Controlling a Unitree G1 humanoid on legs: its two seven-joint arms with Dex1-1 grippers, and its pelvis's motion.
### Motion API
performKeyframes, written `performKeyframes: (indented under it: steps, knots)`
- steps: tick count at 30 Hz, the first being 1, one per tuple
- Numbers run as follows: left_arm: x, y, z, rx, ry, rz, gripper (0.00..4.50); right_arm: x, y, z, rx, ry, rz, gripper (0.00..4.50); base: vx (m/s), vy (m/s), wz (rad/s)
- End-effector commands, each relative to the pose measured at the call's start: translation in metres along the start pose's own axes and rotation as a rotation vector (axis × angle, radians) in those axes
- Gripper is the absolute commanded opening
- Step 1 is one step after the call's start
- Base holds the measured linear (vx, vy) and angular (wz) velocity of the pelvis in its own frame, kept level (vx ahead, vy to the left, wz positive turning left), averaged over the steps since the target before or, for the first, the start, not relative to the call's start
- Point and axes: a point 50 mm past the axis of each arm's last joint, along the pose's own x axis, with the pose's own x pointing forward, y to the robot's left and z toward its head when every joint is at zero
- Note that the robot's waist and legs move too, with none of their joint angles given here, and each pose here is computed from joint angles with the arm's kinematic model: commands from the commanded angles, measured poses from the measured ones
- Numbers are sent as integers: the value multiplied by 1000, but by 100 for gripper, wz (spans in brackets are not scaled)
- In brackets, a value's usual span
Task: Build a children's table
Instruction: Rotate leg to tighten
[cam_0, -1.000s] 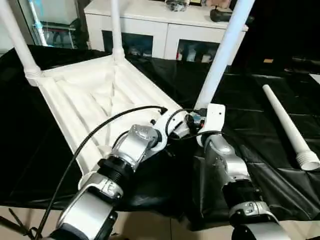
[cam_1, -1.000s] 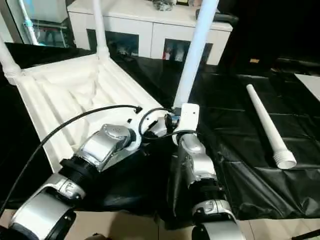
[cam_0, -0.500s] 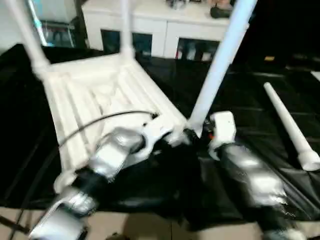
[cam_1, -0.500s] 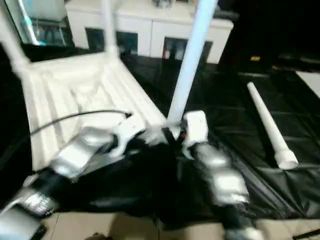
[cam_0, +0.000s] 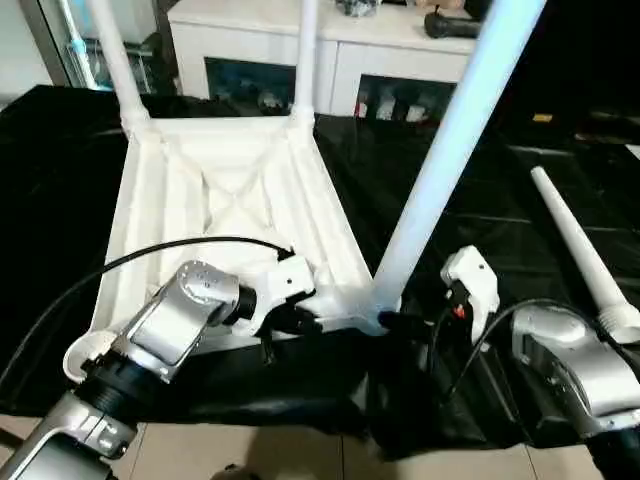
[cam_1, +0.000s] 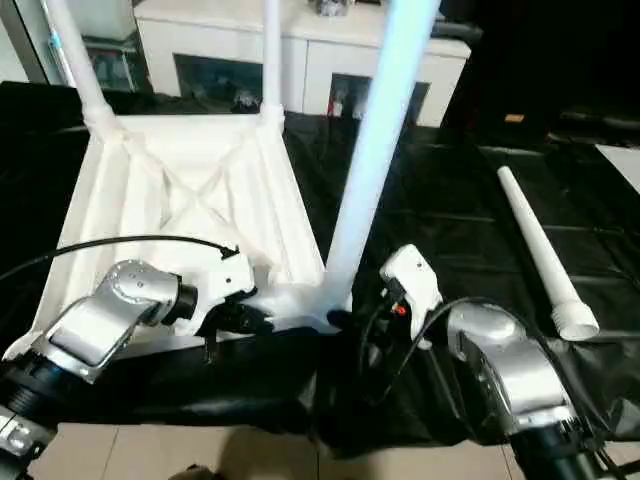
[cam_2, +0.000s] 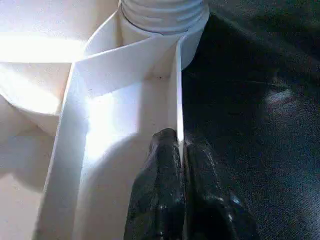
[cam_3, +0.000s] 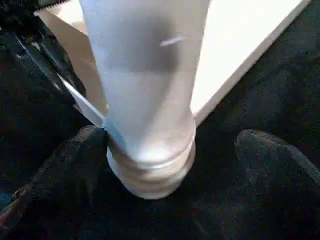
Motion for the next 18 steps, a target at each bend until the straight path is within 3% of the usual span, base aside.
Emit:
performKeyframes:
  steps: [1,18]
  knots:
    - [7,-8,7,35,-9,-78,0,2,0,3,-3,-17,31,446,0,0,0]
    - [5,-10,6,32,3,-85,0,14,-1,-2,-18,-23,82,308,0,0,0]
